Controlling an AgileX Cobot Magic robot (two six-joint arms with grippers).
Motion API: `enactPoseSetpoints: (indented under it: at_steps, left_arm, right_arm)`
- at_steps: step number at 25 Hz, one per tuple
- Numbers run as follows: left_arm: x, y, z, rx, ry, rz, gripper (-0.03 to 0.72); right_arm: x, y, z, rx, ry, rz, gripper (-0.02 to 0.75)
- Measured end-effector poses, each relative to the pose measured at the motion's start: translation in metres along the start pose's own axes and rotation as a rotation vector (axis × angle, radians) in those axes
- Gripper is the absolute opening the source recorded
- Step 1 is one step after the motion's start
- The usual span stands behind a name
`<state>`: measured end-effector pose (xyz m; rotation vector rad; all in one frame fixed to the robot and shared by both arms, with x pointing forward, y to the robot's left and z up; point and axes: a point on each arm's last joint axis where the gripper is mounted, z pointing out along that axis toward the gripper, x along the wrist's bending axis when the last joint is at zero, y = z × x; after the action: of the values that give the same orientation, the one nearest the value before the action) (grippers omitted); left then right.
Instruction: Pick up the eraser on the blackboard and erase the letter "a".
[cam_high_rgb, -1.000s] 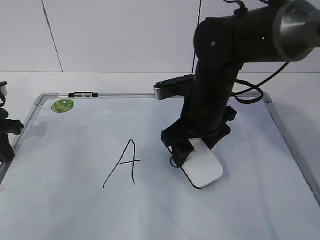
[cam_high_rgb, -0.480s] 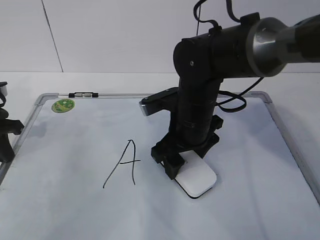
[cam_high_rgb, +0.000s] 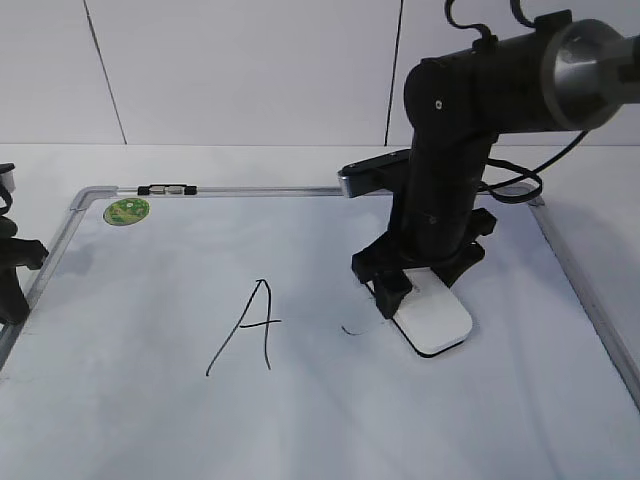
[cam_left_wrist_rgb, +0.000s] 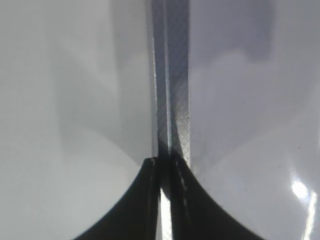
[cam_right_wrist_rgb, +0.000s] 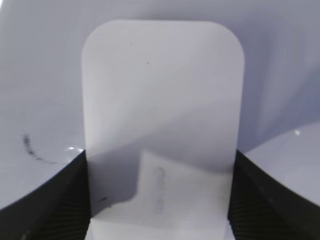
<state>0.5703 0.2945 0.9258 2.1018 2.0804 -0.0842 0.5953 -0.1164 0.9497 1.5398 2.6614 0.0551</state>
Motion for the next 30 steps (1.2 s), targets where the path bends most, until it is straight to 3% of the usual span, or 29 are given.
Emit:
enactPoseSetpoints:
  at_steps: [4, 8, 14, 18, 25, 30]
  left_arm:
    - [0.0, 0.0, 0.0, 0.0, 0.0, 0.0, 0.017]
    - [0.0, 0.0, 0.0, 0.0, 0.001, 0.001, 0.017]
    - [0.0, 0.0, 0.0, 0.001, 0.003, 0.003, 0.017]
    - [0.0, 0.0, 0.0, 0.001, 0.003, 0.003, 0.017]
    - [0.0, 0.0, 0.0, 0.001, 0.003, 0.003, 0.017]
    - [0.0, 0.0, 0.0, 0.001, 0.003, 0.003, 0.017]
  right_arm:
    - [-0.01, 0.0, 0.0, -0.002, 0.007, 0.034, 0.557]
    - [0.001, 0.001, 0.0, -0.007, 0.042, -0.017, 0.556]
    - [0.063, -0.001, -0.001, -0.006, 0.073, -0.18, 0.557]
    - [0.077, -0.003, -0.002, -0.007, 0.081, -0.212, 0.556]
    - [0.065, -0.001, -0.002, -0.011, 0.065, -0.185, 0.556]
    - [0.019, 0.003, 0.0, -0.024, 0.038, -0.077, 0.556]
